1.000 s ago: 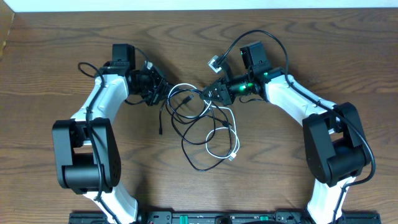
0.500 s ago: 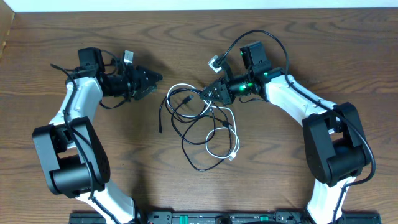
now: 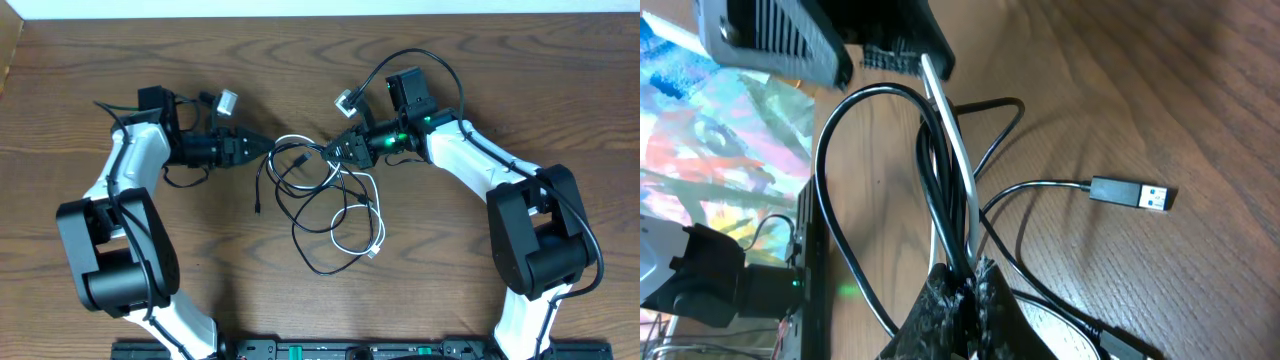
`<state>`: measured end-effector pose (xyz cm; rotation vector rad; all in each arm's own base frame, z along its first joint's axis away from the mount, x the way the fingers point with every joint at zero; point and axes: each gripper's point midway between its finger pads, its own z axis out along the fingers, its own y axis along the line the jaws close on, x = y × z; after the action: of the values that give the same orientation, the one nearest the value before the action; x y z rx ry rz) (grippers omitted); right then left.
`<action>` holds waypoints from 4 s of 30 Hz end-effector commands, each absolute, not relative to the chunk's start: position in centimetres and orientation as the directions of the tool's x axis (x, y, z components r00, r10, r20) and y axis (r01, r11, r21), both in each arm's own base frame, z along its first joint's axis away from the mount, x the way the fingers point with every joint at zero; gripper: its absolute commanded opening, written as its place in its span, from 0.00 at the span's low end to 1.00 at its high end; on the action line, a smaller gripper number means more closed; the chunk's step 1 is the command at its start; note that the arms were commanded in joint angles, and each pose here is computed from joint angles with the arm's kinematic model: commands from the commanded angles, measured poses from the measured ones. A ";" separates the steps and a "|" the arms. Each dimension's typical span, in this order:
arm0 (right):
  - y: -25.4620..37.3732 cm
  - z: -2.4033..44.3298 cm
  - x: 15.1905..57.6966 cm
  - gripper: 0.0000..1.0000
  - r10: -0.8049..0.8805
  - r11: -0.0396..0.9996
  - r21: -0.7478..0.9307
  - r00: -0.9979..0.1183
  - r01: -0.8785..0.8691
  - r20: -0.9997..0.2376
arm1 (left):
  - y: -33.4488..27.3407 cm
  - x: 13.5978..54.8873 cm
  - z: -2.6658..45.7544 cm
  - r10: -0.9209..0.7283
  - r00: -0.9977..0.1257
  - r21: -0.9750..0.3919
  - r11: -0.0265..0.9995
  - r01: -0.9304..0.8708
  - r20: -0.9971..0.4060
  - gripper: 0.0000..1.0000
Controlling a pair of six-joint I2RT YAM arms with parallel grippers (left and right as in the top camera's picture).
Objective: Untangle cables
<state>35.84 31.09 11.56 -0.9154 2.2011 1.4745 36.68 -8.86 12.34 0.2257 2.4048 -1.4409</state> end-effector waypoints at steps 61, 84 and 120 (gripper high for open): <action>33.6 10.7 38.5 0.01 -0.643 0.369 0.116 -0.343 -0.922 -0.685 | -12.9 36.9 11.1 0.173 -0.861 -0.694 0.525 0.492 -0.479 0.07; 28.4 23.1 36.4 0.01 -0.231 -0.034 0.424 -0.406 -0.905 -0.884 | -10.9 39.8 9.4 0.023 -0.928 -0.661 0.695 0.282 -0.372 0.08; 30.7 9.5 40.0 0.30 -0.755 0.465 -0.107 -0.331 -0.879 -0.565 | -13.4 38.6 10.0 0.058 -0.934 -0.710 0.634 0.306 -0.351 0.08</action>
<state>40.41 29.85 10.77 -1.3090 2.1701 0.3091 38.49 -13.28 9.33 0.2905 2.5812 -1.1729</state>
